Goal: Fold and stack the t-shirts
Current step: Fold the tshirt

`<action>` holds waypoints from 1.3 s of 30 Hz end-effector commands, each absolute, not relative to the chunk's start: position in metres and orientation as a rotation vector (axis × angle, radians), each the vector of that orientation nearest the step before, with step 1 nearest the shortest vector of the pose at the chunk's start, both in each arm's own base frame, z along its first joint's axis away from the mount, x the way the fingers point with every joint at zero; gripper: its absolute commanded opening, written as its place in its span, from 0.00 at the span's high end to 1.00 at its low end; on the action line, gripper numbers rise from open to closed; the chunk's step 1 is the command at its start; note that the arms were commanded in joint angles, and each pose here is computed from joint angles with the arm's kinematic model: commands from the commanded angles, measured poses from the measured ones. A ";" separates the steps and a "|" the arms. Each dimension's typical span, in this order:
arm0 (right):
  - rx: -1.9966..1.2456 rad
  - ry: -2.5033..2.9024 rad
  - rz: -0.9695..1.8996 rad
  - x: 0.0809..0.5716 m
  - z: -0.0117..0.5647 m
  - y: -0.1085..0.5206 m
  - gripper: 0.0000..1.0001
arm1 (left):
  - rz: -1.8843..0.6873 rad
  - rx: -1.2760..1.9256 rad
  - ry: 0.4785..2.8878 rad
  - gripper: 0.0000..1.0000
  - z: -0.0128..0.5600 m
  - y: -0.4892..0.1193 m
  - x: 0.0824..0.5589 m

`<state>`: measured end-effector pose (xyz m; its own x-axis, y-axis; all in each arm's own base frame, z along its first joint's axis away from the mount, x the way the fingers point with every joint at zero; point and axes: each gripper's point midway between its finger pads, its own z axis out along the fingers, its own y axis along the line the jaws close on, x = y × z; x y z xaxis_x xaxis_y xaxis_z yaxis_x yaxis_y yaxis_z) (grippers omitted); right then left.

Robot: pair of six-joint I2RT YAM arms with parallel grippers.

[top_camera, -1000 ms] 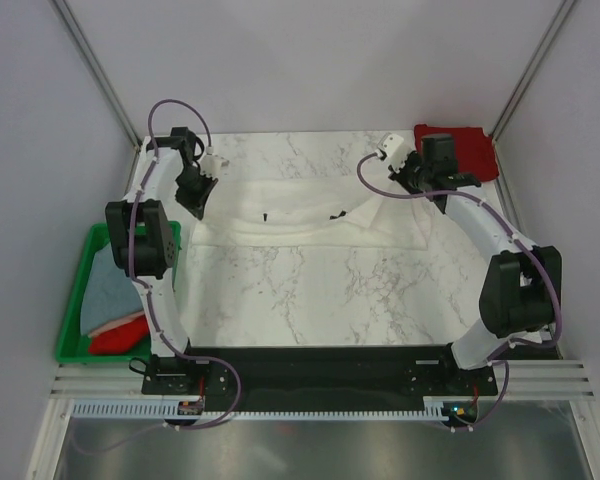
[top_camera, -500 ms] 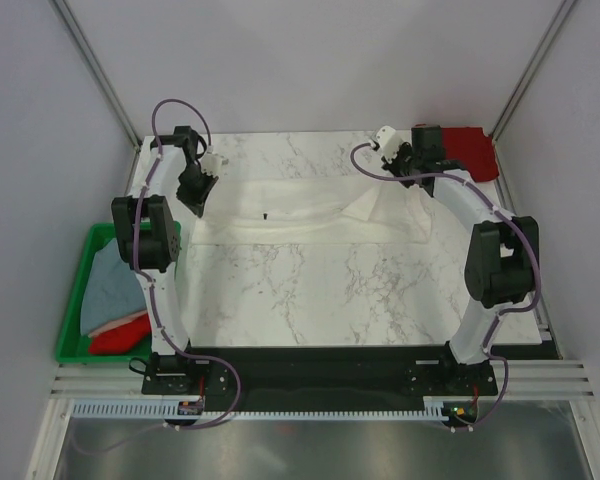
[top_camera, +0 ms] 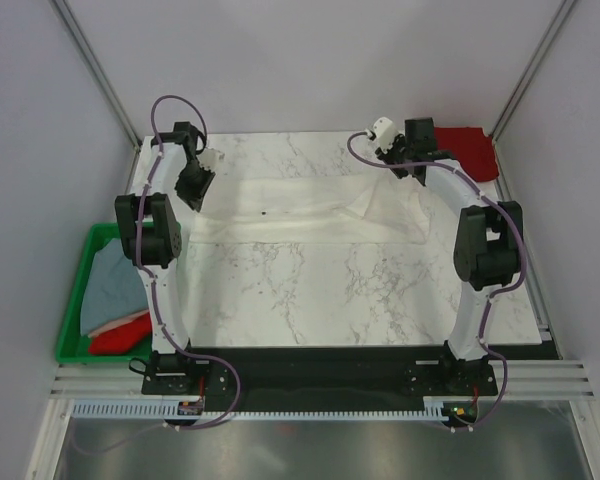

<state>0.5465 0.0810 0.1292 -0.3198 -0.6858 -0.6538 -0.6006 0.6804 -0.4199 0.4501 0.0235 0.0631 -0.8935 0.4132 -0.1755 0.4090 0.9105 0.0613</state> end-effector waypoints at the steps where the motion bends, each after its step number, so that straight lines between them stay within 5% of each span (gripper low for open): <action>1: -0.858 1.967 -0.169 0.568 0.170 0.077 0.67 | 0.136 0.520 2.796 0.73 0.086 0.035 0.479; 7: -0.812 1.927 -0.108 0.543 0.210 0.082 0.60 | 0.190 0.483 2.690 0.66 0.125 0.036 0.488; 17: -1.171 2.186 0.368 0.451 0.107 0.121 0.60 | 0.004 0.676 2.824 0.71 0.069 -0.002 0.436; 39: -1.381 2.239 0.600 0.439 0.050 0.163 0.56 | -0.013 0.673 2.873 0.76 0.048 -0.004 0.432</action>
